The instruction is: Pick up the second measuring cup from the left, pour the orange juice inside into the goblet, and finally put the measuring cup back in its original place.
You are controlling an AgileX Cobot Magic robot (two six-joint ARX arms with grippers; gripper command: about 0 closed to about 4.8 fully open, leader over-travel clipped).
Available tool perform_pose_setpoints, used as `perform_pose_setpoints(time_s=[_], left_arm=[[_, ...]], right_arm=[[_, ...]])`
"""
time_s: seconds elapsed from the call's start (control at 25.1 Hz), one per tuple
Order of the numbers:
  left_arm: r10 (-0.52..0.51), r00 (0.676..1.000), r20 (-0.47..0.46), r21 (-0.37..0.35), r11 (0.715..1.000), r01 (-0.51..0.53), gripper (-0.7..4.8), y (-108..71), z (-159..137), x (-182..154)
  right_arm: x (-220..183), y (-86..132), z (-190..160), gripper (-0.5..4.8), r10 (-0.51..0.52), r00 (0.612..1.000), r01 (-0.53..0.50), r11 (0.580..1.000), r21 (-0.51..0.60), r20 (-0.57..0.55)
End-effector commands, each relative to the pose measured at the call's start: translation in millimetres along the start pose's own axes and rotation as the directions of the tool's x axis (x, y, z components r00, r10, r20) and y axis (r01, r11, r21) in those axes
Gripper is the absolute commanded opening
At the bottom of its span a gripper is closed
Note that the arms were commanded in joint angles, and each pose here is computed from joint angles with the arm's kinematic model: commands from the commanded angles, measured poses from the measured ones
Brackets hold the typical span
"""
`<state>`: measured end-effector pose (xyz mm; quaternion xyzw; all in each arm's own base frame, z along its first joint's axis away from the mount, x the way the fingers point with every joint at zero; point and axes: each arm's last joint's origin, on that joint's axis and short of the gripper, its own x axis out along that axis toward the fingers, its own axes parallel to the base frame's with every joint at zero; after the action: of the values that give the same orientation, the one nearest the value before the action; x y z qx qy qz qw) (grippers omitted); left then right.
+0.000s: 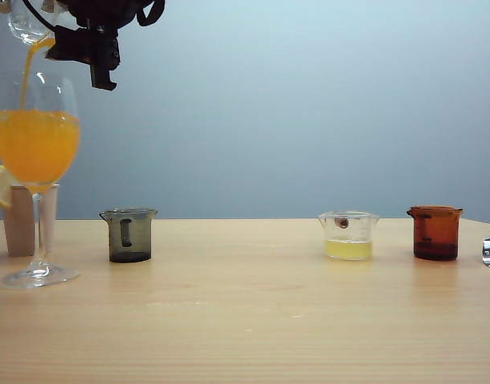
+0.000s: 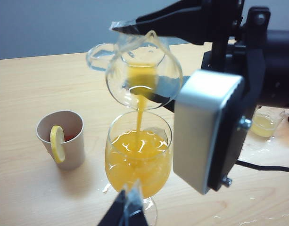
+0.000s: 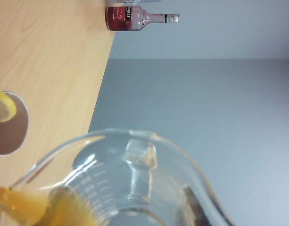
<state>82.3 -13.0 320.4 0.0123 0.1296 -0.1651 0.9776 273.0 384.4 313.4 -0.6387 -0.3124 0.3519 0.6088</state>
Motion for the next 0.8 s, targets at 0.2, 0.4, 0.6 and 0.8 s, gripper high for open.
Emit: perform_pose_setpoints(time_s=[0.2, 0.4, 0.6, 0.8], left_arm=[[0.001, 1.000, 0.015, 0.003, 1.000, -0.002, -0.05, 0.1, 2.0, -0.6], [0.001, 1.000, 0.015, 0.003, 1.000, -0.002, -0.05, 0.0, 2.1, -0.7], [0.001, 1.000, 0.015, -0.004, 1.000, -0.001, -0.05, 0.0, 2.1, -0.7], [0.001, 1.000, 0.015, -0.004, 1.000, -0.001, -0.05, 0.1, 2.0, -0.6]], right_arm=[[-1.9, -7.2, 1.6, -0.01, -0.041, 0.999, 0.041, 0.996, -0.076, 0.006], [-1.9, -7.1, 1.8, -0.01, -0.040, 0.999, 0.041, 0.991, -0.131, 0.010], [-1.9, -7.1, 1.6, -0.01, -0.040, 0.999, 0.041, 0.988, -0.148, 0.009], [-1.9, -7.0, 1.6, -0.01, -0.040, 0.999, 0.041, 0.984, -0.172, 0.009]])
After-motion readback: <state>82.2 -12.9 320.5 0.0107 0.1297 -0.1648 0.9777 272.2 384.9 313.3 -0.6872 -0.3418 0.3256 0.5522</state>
